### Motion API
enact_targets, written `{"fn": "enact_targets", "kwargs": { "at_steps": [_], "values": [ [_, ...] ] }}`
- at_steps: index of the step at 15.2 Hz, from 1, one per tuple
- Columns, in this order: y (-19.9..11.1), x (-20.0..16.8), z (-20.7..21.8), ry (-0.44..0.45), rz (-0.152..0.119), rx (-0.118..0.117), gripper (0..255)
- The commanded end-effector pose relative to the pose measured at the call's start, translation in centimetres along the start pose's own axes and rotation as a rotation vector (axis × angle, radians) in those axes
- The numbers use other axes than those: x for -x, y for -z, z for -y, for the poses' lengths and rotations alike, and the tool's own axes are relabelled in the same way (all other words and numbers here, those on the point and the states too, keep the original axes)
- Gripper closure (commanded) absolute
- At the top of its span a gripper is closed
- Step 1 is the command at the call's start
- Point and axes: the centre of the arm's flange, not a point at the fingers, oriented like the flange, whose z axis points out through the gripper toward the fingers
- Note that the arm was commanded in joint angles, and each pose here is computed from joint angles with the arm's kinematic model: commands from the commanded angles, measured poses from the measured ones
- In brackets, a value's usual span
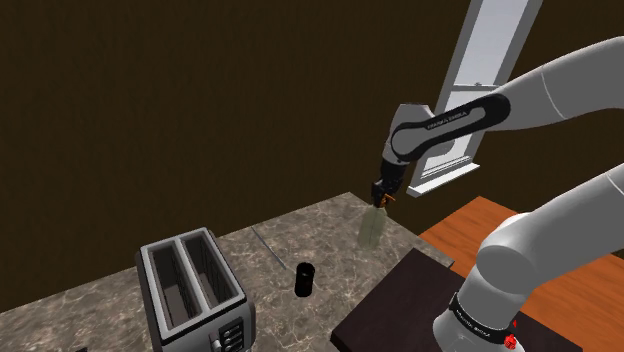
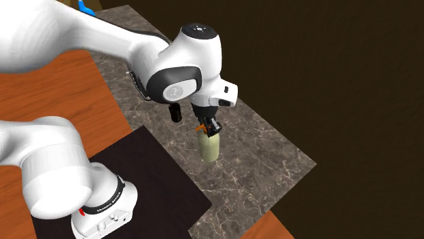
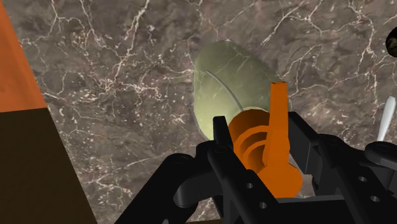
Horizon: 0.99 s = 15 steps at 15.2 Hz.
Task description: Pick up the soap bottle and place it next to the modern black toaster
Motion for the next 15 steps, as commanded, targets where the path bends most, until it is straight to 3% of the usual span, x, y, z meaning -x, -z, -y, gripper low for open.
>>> {"fn": "enact_targets", "kwargs": {
  "at_steps": [1, 15],
  "values": [
    [1.1, -0.1, -0.1, 0.0, 0.0, 0.0, 255],
    [8.5, -0.3, 0.1, 0.0, 0.0, 0.0, 255]
  ]
}}
